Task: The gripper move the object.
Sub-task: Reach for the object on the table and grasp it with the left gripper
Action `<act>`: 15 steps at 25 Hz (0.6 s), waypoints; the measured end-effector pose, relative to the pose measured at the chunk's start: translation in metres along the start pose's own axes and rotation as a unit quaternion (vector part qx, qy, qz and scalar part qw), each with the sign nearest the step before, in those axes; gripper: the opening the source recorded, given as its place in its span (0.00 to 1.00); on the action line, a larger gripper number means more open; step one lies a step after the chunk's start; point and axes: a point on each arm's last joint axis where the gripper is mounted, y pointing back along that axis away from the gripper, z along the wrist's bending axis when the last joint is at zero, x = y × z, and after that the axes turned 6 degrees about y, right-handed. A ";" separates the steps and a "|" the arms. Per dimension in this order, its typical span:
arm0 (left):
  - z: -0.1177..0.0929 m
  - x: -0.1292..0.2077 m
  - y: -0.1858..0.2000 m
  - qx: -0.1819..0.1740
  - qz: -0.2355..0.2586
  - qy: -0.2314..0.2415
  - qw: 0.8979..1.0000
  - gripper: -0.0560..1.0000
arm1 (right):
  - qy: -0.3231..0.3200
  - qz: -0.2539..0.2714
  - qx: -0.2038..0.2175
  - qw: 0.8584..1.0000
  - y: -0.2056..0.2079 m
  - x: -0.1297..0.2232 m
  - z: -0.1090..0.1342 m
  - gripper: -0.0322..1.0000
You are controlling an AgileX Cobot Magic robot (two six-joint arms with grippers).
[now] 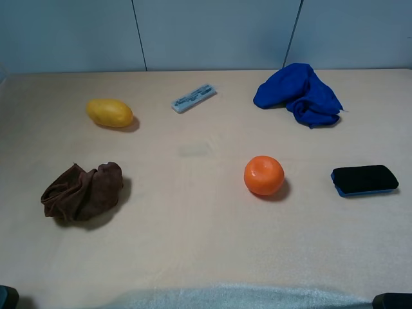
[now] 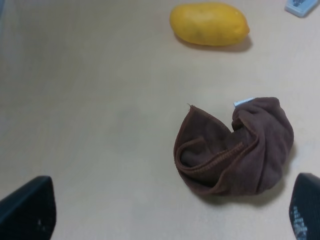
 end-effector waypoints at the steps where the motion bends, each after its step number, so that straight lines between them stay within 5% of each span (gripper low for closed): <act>1: 0.000 0.000 0.000 0.000 0.000 0.000 1.000 0.94 | 0.000 0.000 0.000 1.000 0.000 0.000 0.000 0.70; 15: 0.000 0.000 0.000 0.000 0.000 0.000 1.000 0.94 | 0.000 0.000 0.000 1.000 0.000 0.000 0.000 0.70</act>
